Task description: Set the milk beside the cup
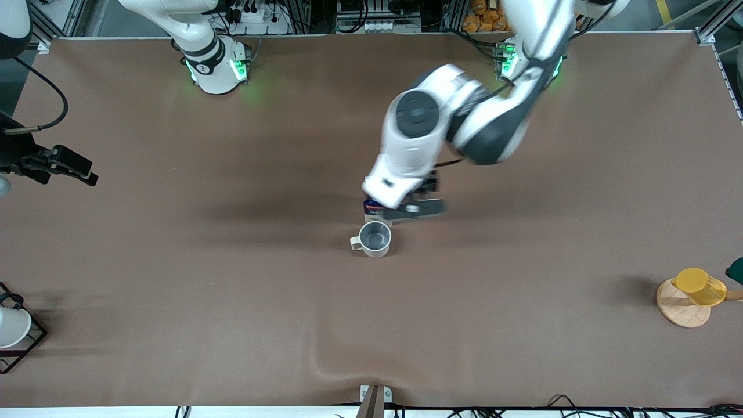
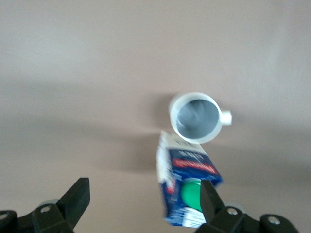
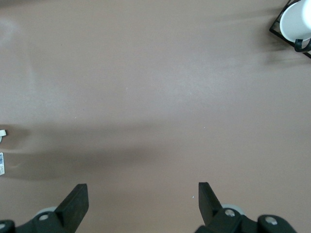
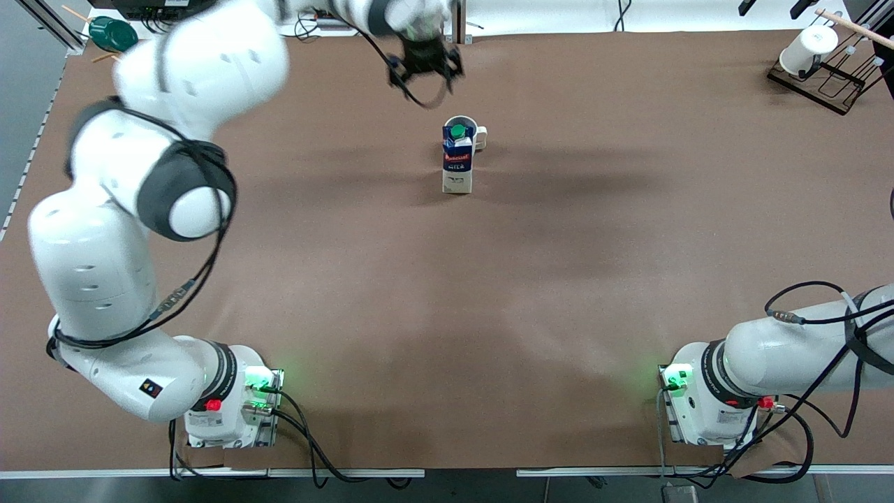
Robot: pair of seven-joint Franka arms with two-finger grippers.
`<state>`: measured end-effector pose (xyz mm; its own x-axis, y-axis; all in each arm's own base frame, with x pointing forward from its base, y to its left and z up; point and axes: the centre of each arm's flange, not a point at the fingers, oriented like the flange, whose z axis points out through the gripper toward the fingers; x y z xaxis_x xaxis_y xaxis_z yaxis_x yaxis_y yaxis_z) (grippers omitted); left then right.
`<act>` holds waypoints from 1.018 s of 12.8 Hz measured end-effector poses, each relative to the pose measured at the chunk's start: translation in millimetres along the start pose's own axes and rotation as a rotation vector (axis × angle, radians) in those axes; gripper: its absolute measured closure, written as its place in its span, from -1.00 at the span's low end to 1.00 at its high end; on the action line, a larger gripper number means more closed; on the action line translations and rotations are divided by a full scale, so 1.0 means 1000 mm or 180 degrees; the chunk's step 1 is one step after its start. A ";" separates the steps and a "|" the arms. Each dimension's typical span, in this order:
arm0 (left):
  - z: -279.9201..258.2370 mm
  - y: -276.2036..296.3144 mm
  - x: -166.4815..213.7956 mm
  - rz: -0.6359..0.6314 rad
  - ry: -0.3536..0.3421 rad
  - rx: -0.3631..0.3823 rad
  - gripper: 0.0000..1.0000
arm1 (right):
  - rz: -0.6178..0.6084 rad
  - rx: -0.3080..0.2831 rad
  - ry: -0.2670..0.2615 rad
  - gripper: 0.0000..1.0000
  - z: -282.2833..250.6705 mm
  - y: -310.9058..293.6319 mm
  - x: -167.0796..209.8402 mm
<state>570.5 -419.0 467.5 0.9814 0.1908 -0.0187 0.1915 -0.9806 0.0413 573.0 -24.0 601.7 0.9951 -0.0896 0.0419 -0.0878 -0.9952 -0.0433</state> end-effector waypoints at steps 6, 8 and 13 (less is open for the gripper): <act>-0.168 -0.205 0.056 -0.0112 0.0126 0.0064 -1.00 | 0.0067 -0.0002 -0.0047 -1.00 0.001 -0.001 -0.002; -0.197 -0.253 0.055 -0.0167 0.0120 0.0099 -1.00 | 0.0070 -0.0002 -0.0052 -1.00 0.001 -0.001 -0.002; -0.215 -0.323 0.062 -0.0064 0.0054 0.0154 -1.00 | 0.0070 -0.0006 -0.0110 -1.00 0.002 -0.001 -0.004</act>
<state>571.4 -81.1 668.2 0.9775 0.2108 -0.0022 0.2108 -0.9775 -0.0073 569.3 -22.3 599.3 0.9939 -0.1101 0.0064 -0.1097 -0.9931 -0.0421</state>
